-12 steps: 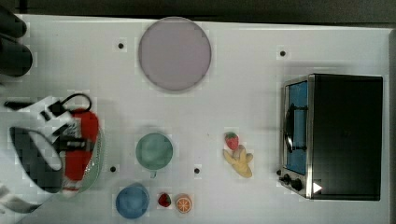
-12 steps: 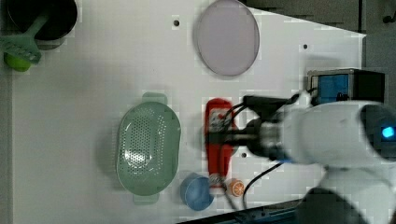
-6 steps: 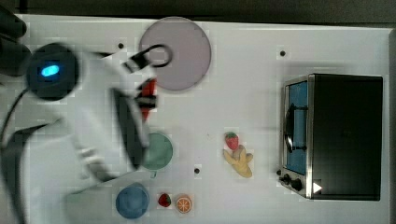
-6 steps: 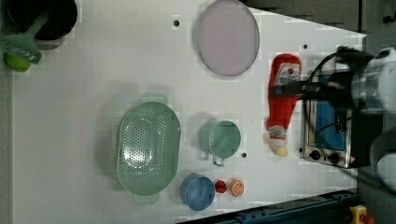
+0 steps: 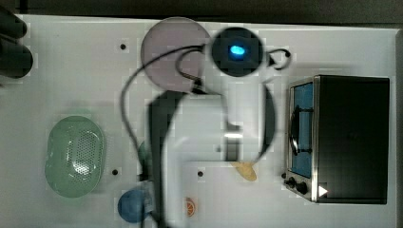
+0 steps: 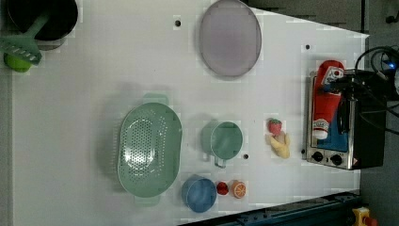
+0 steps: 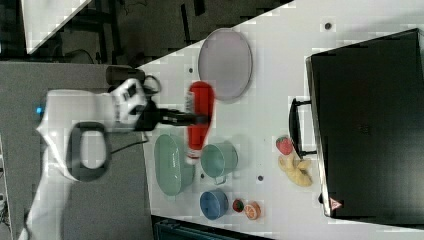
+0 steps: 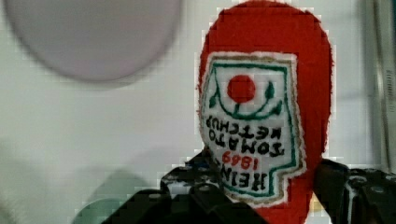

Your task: Pick ketchup from strainer and place it on the table

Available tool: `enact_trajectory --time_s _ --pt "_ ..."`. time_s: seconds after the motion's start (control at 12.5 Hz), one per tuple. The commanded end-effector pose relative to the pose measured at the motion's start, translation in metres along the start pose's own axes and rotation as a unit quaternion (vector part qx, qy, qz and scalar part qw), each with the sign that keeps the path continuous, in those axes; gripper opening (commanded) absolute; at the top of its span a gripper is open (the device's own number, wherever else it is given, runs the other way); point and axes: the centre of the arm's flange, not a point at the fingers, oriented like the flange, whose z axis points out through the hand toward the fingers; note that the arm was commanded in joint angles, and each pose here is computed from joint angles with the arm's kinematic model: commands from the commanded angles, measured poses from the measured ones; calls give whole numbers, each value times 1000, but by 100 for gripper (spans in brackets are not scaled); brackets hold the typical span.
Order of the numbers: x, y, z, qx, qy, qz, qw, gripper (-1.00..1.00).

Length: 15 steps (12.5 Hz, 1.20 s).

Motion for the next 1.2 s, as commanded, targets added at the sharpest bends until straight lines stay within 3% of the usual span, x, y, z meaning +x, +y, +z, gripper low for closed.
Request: enact_trajectory --time_s 0.08,0.64,1.2 --pt "-8 1 29 4 11 -30 999 13" --pt "-30 1 151 37 32 -21 999 13" --pt "-34 0 236 65 -22 -13 998 19"
